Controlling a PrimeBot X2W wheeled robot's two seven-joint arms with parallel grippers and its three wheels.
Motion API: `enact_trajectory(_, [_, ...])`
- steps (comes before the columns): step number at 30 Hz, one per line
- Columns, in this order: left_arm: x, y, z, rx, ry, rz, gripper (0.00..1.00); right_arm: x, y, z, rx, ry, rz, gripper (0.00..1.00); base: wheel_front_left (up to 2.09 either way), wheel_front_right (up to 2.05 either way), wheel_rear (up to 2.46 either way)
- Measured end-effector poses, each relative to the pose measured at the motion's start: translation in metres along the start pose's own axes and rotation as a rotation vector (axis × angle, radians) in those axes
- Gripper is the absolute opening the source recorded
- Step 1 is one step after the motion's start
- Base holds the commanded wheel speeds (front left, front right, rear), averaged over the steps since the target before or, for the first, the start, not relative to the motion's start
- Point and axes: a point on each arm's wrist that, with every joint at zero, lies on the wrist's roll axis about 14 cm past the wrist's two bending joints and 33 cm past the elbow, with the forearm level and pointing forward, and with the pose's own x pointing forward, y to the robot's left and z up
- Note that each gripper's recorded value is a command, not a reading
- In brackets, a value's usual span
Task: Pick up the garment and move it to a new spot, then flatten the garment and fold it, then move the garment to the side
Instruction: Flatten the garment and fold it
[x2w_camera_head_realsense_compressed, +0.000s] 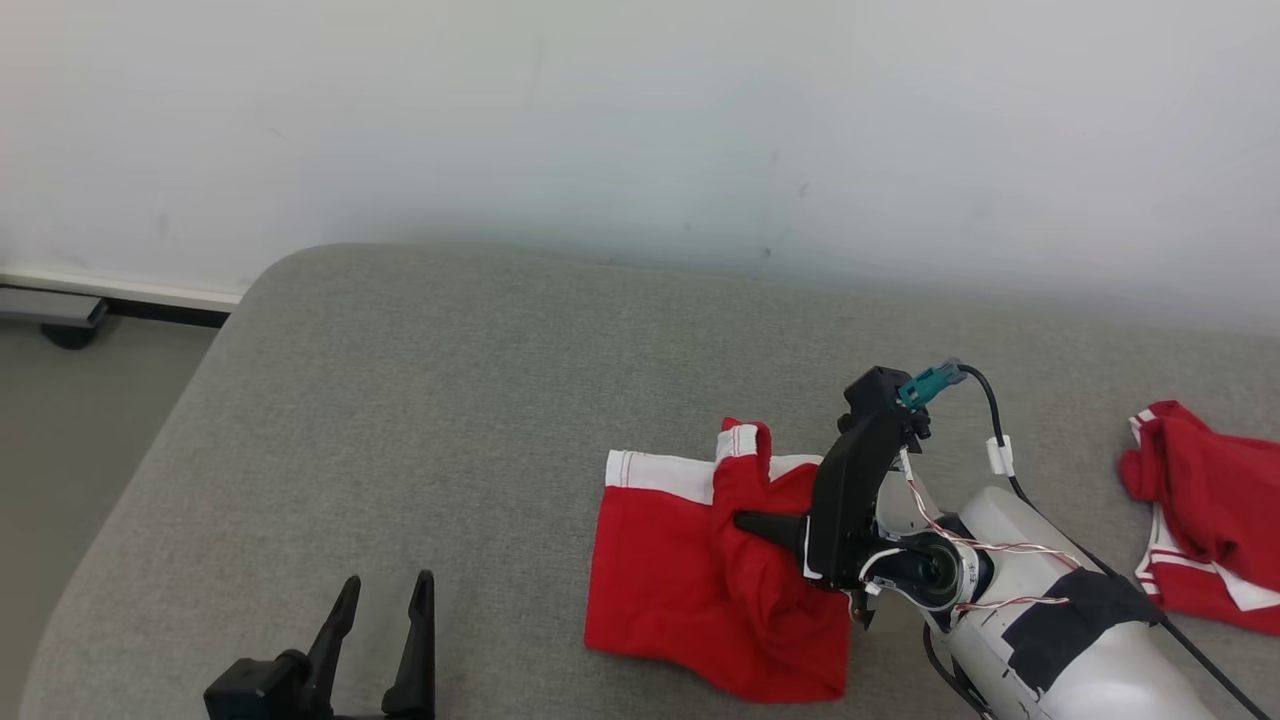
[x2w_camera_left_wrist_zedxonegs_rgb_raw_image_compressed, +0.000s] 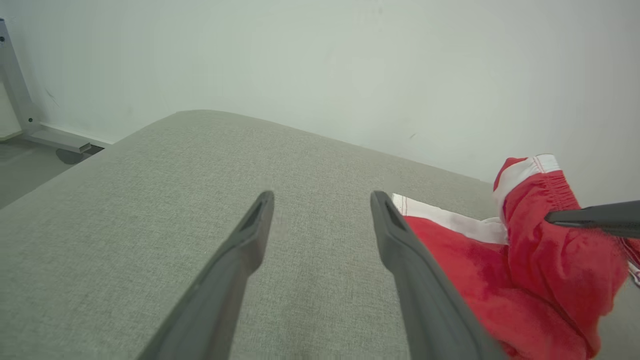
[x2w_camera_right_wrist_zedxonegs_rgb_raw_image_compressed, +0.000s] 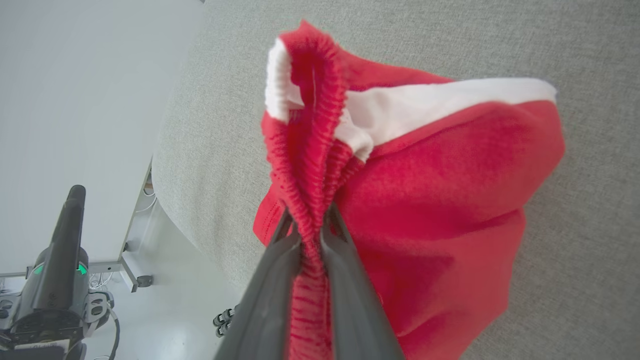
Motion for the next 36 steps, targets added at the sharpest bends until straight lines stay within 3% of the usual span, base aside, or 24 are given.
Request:
enact_trajectory(22, [-0.01,0.018,-0.003,-0.025,0.005,0.074,1.0,0.042,0.001,-0.015,0.032,0.118,-0.072,0.0,0.0,0.0,0.0])
enact_trajectory(36, [-0.018,0.031,-0.01,-0.031,0.026,0.126,1.0,0.061,-0.003,-0.004,0.032,0.09,-0.107,0.0,0.0,0.0,0.0])
